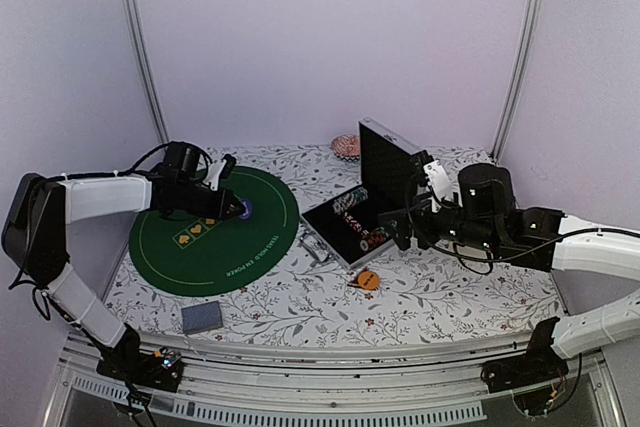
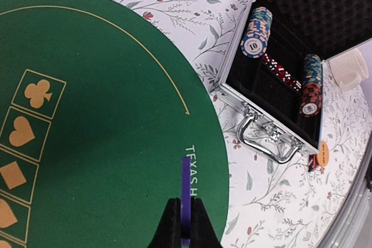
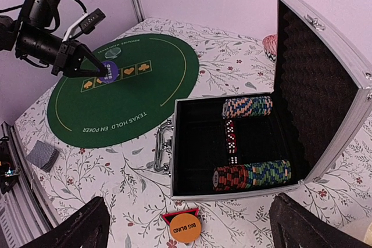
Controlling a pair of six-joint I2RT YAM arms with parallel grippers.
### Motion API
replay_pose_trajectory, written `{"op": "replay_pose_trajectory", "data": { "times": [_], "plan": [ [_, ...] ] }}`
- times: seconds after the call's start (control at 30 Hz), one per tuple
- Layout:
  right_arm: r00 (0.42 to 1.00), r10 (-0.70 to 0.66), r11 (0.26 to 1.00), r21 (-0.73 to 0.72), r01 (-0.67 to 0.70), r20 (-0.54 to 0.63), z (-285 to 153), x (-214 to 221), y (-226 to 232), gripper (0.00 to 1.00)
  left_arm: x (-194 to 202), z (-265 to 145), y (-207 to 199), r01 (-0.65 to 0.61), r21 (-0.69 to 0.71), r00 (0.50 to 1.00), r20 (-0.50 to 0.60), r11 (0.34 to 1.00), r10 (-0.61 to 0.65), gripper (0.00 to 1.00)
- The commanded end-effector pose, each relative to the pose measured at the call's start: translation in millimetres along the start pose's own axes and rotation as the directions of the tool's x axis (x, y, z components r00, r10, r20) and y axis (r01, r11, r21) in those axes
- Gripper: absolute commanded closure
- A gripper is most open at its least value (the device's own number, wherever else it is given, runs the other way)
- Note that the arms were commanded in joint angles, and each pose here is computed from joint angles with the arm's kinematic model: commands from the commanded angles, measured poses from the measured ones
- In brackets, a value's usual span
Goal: Distribute texas hold em gaming equipment
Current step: Pick up the big blind button from the center of the board.
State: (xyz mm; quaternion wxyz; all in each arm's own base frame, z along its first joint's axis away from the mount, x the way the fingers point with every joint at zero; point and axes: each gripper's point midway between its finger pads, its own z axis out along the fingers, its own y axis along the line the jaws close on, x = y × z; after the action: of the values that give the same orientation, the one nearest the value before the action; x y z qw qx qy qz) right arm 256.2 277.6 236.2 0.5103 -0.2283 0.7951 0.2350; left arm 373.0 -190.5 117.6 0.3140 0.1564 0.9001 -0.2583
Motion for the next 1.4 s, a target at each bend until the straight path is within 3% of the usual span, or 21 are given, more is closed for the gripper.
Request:
{"op": "replay_pose_trajectory", "data": {
  "times": [0.0,0.13,0.27,0.43,0.67,0.97,1.37],
  "plan": [
    [0.996,0.031,0.996,0.090,-0.023,-0.088,12,4,-11,0.03,-9,-4,11,0.036,-0.035,0.999,0.014,0.999,-0.036,1.00],
    [0.960,0.091,0.981,0.188,-0.041,-0.266,35,33,-19,0.08,-11,-8,22,0.073,-0.065,0.997,0.025,0.995,-0.071,1.00],
    [0.881,0.114,0.975,0.221,-0.012,-0.459,60,82,-13,0.13,-12,-11,29,0.087,-0.090,0.996,0.033,0.992,-0.085,1.00],
    [0.816,0.111,0.984,0.177,-0.011,-0.568,79,119,0,0.12,-15,-15,30,0.083,-0.100,0.996,0.045,0.991,-0.079,1.00],
    [0.743,0.100,0.990,0.144,-0.005,-0.662,97,154,7,0.08,-17,-16,28,0.082,-0.094,0.996,0.049,0.992,-0.078,1.00],
    [0.709,0.086,0.995,0.099,-0.023,-0.700,110,173,17,0.20,-19,-19,27,0.077,-0.096,0.996,0.056,0.992,-0.072,1.00],
    [0.668,0.061,0.989,0.135,0.060,-0.742,113,185,16,0.28,-21,-19,25,0.076,-0.084,0.996,0.057,0.994,-0.071,1.00]
  ]
}}
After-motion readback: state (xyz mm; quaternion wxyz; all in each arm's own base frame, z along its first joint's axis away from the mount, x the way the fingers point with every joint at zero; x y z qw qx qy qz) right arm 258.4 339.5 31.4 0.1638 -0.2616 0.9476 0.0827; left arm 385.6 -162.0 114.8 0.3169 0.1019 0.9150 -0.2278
